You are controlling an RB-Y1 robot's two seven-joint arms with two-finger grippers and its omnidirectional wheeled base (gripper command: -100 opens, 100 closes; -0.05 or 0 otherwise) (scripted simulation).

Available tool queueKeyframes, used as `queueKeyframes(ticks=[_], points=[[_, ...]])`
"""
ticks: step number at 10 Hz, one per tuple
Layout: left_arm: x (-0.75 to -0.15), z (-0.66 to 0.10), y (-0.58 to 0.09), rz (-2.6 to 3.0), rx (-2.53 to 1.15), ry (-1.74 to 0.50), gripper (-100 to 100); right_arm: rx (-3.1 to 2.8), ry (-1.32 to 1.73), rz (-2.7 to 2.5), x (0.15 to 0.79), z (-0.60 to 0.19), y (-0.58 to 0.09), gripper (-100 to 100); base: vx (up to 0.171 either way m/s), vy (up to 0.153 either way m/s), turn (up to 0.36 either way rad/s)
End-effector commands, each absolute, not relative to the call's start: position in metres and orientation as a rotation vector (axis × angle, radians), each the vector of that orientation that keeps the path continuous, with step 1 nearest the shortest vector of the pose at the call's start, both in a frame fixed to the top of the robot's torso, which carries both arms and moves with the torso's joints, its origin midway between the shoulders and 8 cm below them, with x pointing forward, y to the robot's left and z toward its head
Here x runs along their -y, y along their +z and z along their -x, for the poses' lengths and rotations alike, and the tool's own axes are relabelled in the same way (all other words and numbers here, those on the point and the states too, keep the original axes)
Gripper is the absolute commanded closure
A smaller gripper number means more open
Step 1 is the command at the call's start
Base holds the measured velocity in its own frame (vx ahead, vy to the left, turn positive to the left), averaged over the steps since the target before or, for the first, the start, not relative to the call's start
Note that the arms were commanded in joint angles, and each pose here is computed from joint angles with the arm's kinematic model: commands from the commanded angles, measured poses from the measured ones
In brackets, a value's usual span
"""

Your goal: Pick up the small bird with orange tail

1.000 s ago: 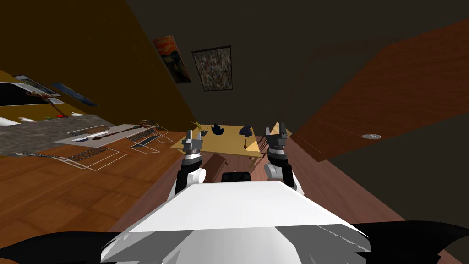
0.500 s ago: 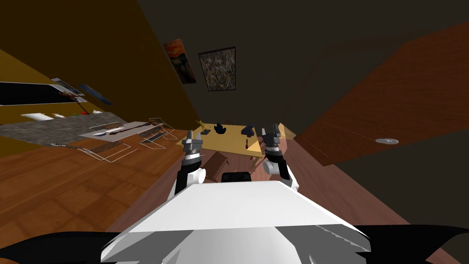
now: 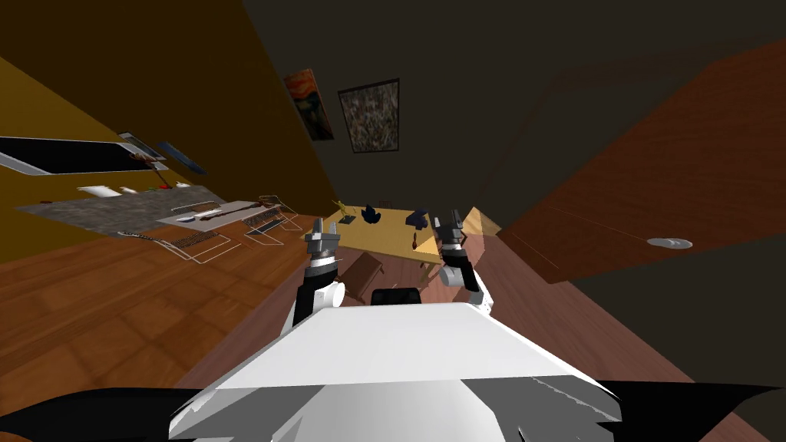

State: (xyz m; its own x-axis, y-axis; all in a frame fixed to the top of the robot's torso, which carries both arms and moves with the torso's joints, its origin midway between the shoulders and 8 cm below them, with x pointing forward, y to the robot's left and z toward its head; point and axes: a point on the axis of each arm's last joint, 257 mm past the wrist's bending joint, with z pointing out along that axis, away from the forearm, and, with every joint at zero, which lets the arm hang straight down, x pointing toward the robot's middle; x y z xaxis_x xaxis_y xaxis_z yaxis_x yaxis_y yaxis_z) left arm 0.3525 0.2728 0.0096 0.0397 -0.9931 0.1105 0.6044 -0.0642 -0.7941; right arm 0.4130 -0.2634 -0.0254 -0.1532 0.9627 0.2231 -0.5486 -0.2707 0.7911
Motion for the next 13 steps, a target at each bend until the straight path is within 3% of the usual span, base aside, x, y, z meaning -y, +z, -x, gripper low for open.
queueKeyframes(ticks=[1,13], points=[[-0.273,-0.353,0.01,0.816,-0.626,-1.46,0,-0.666,1.704,-0.914,0.267,-0.42,-0.032,-100,-0.011,-0.017,0.044],[-0.273,-0.353,0.01,0.816,-0.626,-1.46,0,-0.634,1.8,-1.301,0.318,-0.488,-0.123,-100,-0.003,-0.005,0.071]])
